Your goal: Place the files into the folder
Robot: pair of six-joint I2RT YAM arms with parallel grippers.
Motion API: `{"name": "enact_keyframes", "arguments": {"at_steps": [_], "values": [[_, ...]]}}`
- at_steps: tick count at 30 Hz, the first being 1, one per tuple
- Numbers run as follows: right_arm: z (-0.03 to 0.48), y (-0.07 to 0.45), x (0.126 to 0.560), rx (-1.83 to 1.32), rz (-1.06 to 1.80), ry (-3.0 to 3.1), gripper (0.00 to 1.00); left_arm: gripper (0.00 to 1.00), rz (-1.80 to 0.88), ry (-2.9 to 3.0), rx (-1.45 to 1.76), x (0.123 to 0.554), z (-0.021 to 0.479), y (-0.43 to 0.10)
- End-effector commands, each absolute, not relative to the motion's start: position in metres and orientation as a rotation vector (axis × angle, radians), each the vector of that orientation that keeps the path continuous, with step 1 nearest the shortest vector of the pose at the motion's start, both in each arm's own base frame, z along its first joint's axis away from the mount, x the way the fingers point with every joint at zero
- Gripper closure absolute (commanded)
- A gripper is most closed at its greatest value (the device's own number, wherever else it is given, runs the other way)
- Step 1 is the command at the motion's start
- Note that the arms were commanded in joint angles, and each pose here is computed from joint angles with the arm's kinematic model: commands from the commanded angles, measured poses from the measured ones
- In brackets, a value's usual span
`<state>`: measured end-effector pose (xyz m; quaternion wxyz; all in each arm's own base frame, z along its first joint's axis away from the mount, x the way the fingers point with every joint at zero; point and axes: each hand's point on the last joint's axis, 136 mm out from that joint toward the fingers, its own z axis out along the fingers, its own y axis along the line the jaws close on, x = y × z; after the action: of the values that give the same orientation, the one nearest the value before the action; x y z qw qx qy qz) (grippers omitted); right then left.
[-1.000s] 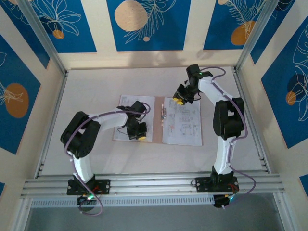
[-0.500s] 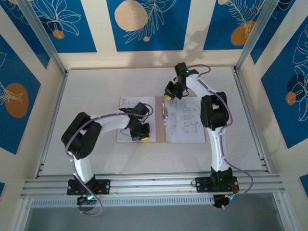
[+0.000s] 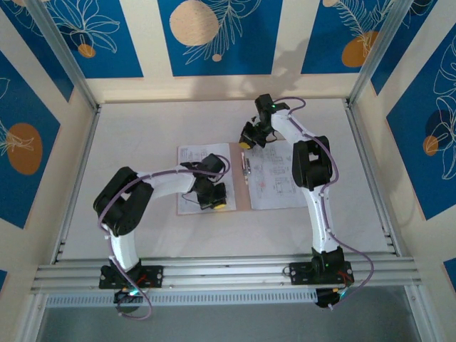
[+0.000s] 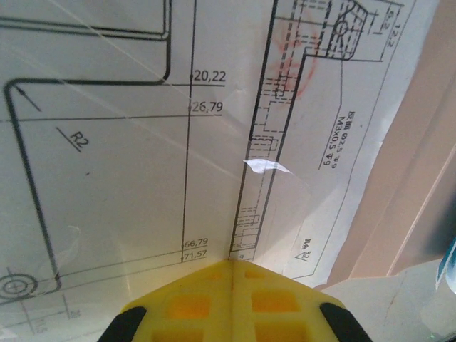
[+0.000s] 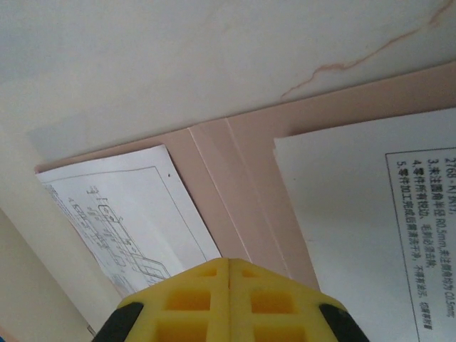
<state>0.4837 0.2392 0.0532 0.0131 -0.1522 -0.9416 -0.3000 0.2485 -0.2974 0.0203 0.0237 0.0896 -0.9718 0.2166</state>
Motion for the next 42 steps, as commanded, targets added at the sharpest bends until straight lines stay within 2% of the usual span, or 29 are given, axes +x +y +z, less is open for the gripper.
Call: {"name": "enact_keyframes", "arguments": {"at_steps": [1, 17, 27, 33, 42], "values": [[0.054, 0.247, 0.468, -0.41, -0.953, -2.878, 0.94, 0.97, 0.607, -2.98, 0.303, 0.238, 0.004, -0.294], [0.044, 0.242, 0.459, -0.402, -0.934, -2.859, 0.94, 0.97, 0.608, -2.988, 0.298, 0.239, 0.006, -0.297], [0.077, 0.249, 0.451, -0.376, -1.051, -2.843, 0.95, 0.97, 0.581, -2.991, 0.333, 0.24, 0.002, -0.294], [0.101, 0.254, 0.433, -0.345, -1.151, -2.795, 0.96, 0.97, 0.565, -2.985, 0.371, 0.24, 0.0, -0.293], [0.111, 0.254, 0.388, -0.333, -1.211, -2.716, 0.97, 0.97, 0.575, -2.971, 0.397, 0.24, -0.004, -0.296]]}}
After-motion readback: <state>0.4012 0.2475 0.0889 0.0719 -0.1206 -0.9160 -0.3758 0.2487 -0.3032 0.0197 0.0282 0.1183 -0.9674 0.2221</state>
